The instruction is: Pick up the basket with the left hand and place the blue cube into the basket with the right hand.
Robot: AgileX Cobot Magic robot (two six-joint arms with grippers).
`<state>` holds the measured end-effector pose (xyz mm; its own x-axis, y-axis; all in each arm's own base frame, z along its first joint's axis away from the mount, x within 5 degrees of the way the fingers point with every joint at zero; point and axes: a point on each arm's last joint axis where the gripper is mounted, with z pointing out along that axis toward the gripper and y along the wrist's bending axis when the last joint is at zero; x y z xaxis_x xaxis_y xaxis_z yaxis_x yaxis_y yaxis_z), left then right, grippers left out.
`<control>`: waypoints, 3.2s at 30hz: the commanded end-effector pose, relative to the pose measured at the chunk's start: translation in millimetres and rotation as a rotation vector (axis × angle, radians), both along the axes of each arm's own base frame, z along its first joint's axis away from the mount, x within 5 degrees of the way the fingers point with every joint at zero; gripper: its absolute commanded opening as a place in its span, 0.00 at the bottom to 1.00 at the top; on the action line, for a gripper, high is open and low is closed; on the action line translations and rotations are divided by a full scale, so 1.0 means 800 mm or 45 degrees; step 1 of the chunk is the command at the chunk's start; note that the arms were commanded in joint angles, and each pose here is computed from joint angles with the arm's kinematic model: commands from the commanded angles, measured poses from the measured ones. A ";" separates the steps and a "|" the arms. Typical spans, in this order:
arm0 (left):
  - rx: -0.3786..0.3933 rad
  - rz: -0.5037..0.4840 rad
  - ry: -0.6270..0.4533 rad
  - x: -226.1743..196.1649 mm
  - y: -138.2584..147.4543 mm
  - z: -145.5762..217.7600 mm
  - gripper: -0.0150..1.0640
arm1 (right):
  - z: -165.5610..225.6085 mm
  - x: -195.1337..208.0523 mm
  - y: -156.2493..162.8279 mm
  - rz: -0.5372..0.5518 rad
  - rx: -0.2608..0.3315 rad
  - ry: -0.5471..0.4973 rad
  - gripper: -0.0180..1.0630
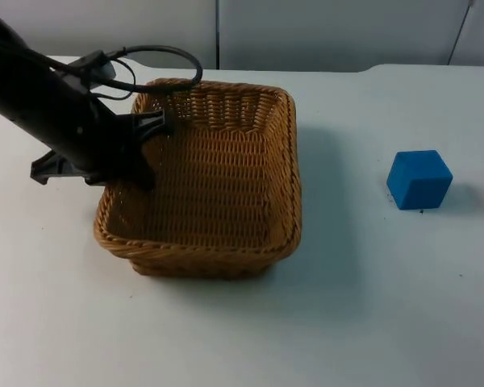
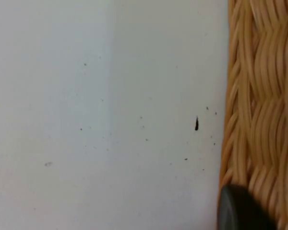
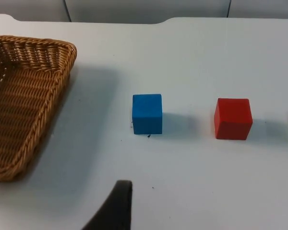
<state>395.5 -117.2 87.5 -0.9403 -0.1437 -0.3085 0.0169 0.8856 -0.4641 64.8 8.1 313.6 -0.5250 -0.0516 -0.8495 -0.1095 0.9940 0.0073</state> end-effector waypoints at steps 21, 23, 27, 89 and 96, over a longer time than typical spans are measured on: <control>-0.133 0.052 -0.253 -0.059 0.007 0.220 0.01 | 0.004 0.002 0.000 -0.007 0.003 -0.038 0.97; -0.141 0.075 -0.304 -0.078 0.012 0.236 0.01 | 0.004 0.002 0.000 -0.009 0.011 -0.035 0.97; -0.135 0.073 -0.296 -0.115 0.021 0.237 0.01 | 0.003 0.001 0.000 -0.008 0.009 -0.017 0.97; -0.099 0.019 -0.309 -0.167 0.033 0.235 0.01 | -0.118 0.357 0.071 0.228 -0.145 0.527 0.97; -0.099 0.017 -0.307 -0.167 0.033 0.235 0.01 | -0.160 0.370 0.073 0.192 -0.117 0.603 0.97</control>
